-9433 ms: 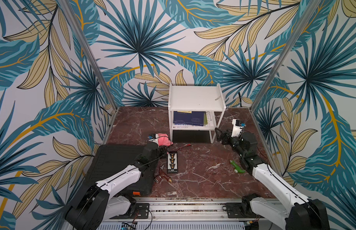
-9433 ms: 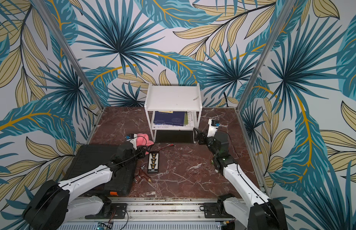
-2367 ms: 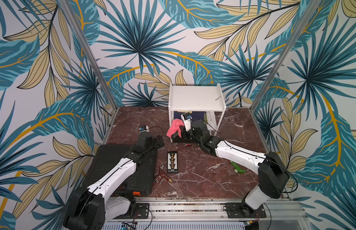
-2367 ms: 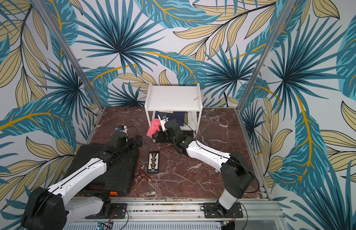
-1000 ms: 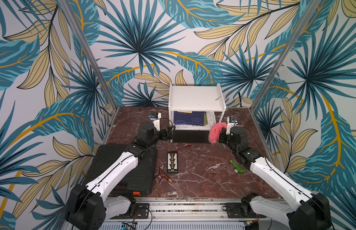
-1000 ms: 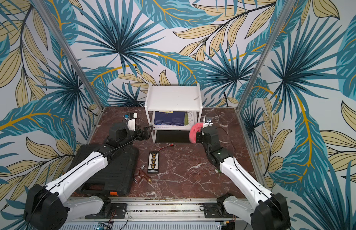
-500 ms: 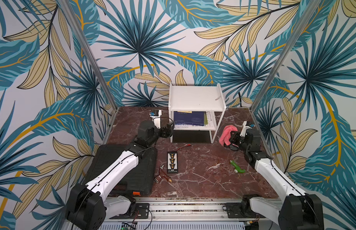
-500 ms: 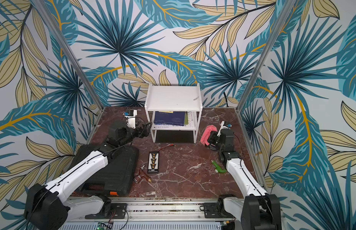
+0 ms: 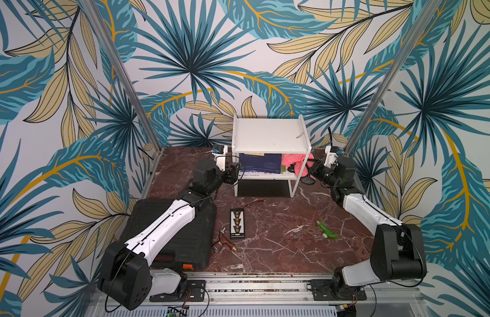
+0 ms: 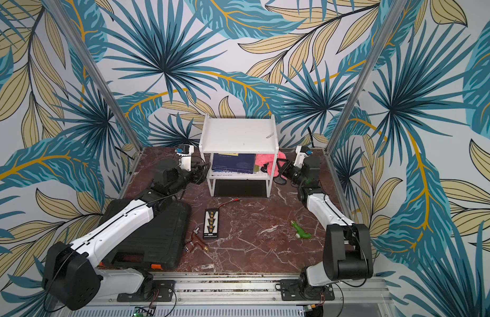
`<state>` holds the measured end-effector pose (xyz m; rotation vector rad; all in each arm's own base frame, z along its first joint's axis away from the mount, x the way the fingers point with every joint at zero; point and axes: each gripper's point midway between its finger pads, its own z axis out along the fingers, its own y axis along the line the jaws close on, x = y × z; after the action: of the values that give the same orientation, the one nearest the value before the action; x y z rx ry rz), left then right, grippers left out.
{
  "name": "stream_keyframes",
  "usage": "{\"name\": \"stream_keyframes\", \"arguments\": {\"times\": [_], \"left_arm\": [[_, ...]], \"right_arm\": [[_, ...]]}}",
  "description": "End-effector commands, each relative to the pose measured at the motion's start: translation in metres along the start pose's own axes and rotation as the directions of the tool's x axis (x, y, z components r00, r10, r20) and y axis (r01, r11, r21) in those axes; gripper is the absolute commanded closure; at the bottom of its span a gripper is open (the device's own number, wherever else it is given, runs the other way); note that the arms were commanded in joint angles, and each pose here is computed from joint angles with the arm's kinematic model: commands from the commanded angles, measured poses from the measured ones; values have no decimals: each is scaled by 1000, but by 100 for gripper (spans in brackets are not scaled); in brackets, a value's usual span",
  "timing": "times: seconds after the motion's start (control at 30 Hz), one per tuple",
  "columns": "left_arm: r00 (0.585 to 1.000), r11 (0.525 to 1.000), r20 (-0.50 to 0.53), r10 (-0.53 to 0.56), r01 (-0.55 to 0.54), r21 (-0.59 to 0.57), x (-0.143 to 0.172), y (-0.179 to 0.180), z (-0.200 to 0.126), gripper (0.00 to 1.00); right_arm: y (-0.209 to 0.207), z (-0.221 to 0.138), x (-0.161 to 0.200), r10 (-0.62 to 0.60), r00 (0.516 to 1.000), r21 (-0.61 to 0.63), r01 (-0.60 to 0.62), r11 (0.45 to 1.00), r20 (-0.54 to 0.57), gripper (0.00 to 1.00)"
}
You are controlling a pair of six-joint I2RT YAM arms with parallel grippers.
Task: Wipe the bookshelf clean with a cloth
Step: Wipe the dust from the shelf.
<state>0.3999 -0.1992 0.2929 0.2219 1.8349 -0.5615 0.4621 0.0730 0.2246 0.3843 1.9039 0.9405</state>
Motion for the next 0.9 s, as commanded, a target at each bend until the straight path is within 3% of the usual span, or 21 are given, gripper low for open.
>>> {"name": "stream_keyframes", "arguments": {"times": [0.0, 0.17, 0.27, 0.33, 0.43, 0.5, 0.6, 0.67, 0.77, 0.87], "left_arm": [[999, 999, 3, 41, -41, 6, -9, -4, 3, 43], [999, 998, 6, 52, -52, 33, -10, -8, 5, 47], [999, 998, -11, 46, -45, 34, -6, -8, 8, 48], [999, 999, -21, 43, -42, 31, -2, -6, 9, 48], [999, 999, -29, 42, -41, 29, 4, -5, 9, 48], [999, 999, -28, 40, -39, 29, 5, -4, 12, 48], [999, 998, -34, 39, -38, 40, 6, -5, 18, 49], [998, 997, -38, 45, -42, 60, 4, -8, 20, 50], [998, 996, -53, 42, -37, 86, 4, -13, 23, 51], [996, 993, -80, 30, -20, 117, 9, -18, 27, 53]], "right_arm": [[4, 4, -20, -74, 997, 16, 73, 997, 20, 100], [24, 52, -80, -85, 994, -13, 86, 996, 68, 100], [11, 77, -83, -55, 998, 21, 55, 998, 12, 100], [14, 67, -77, -64, 998, 11, 64, 998, 12, 100], [5, 29, -68, -76, 984, 40, 71, 997, 160, 100], [22, 18, -84, -104, 971, 20, 102, 995, 215, 100], [70, 22, -125, -108, 965, -65, 127, 990, 239, 100], [81, 31, -148, -74, 956, -80, 100, 992, 283, 100], [42, 52, -150, -41, 956, 49, 28, 998, 290, 100], [-2, 64, -104, -53, 982, 119, 32, 992, 182, 100]]}}
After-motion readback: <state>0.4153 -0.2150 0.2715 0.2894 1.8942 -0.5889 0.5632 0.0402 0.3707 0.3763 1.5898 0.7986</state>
